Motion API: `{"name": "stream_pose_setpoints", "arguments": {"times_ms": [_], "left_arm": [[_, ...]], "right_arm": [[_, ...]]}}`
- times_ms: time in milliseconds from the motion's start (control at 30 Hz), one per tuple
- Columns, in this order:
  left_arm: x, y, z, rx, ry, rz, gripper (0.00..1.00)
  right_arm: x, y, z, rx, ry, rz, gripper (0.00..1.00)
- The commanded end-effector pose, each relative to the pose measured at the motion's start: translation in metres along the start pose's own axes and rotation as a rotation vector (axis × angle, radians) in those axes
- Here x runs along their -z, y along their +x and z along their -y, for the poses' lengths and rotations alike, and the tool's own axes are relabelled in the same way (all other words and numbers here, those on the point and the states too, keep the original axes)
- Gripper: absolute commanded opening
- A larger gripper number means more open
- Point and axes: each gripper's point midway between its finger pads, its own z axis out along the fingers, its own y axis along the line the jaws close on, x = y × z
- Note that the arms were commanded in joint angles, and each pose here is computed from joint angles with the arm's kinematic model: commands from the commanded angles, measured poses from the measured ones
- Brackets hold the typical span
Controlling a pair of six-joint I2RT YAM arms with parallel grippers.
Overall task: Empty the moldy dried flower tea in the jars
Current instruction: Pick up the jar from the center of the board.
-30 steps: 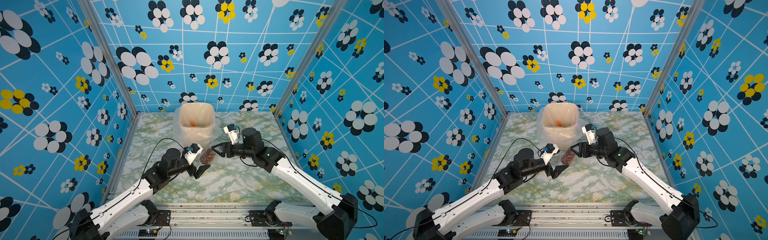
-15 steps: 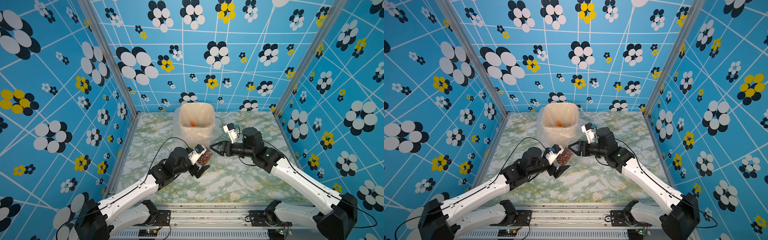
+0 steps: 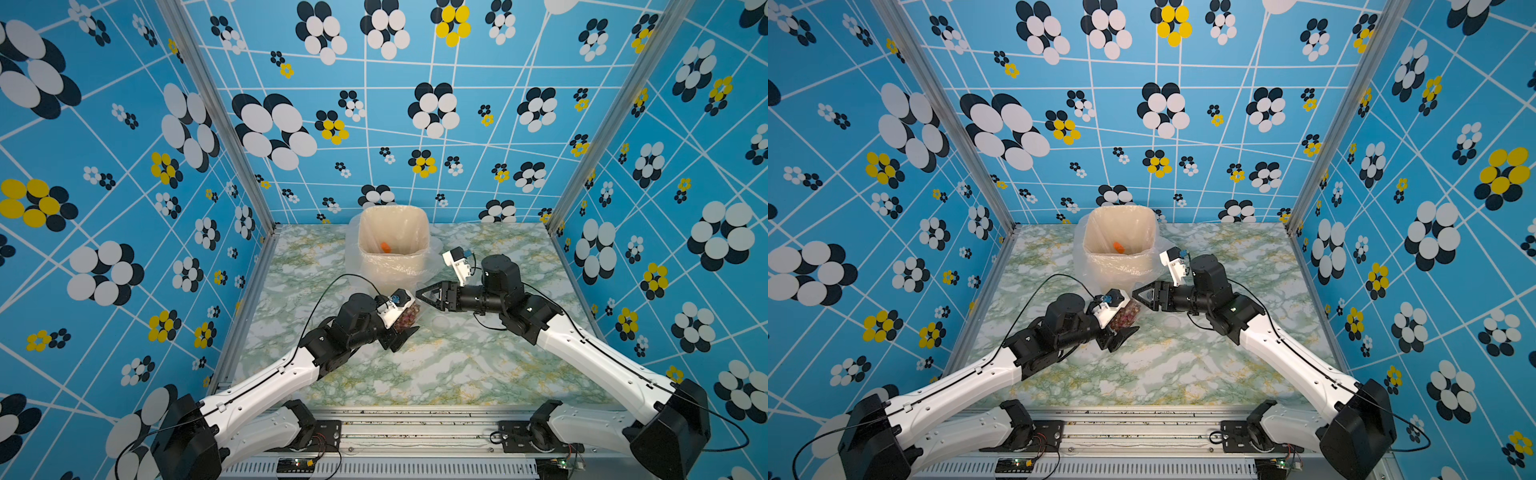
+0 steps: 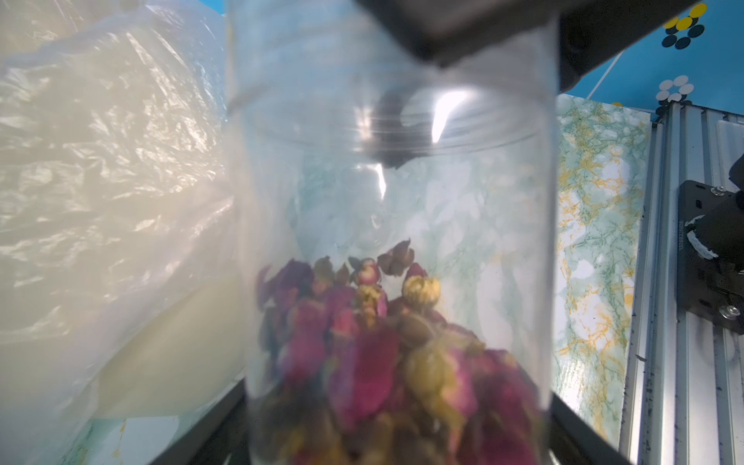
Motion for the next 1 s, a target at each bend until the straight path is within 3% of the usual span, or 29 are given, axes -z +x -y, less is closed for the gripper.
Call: {"name": "stream_pose_setpoints", "arguments": {"times_ms": [0,300,467,633,700,733,967], "left_arm": [[0.000,-0.014,-0.001,-0.030,-0.011,0.043,0.79],[0.001,-0.013,-0.002,-0.040,-0.020,0.051,0.59],[0.003,-0.012,-0.006,-0.045,-0.048,0.057,0.50],[0.006,-0.011,-0.011,-0.080,-0.087,0.056,0.44],[0.007,-0.008,-0.013,-0.117,-0.116,0.040,0.44],[0.008,-0.007,-0.015,-0.145,-0.137,0.032,0.40],[0.012,-0.003,-0.023,-0.310,-0.265,0.001,0.33]], "right_arm": [[-0.002,-0.002,-0.004,-0.005,-0.038,0.005,0.08],[-0.004,0.000,-0.002,-0.015,-0.036,-0.001,0.09],[-0.004,0.001,-0.002,-0.018,-0.034,-0.015,0.16],[0.003,0.001,-0.007,0.007,-0.020,-0.035,0.58],[0.008,0.001,-0.010,0.012,-0.012,-0.048,0.69],[0.011,0.002,-0.011,0.013,-0.002,-0.062,0.73],[0.021,0.012,-0.012,-0.022,0.037,-0.184,0.83]]}}
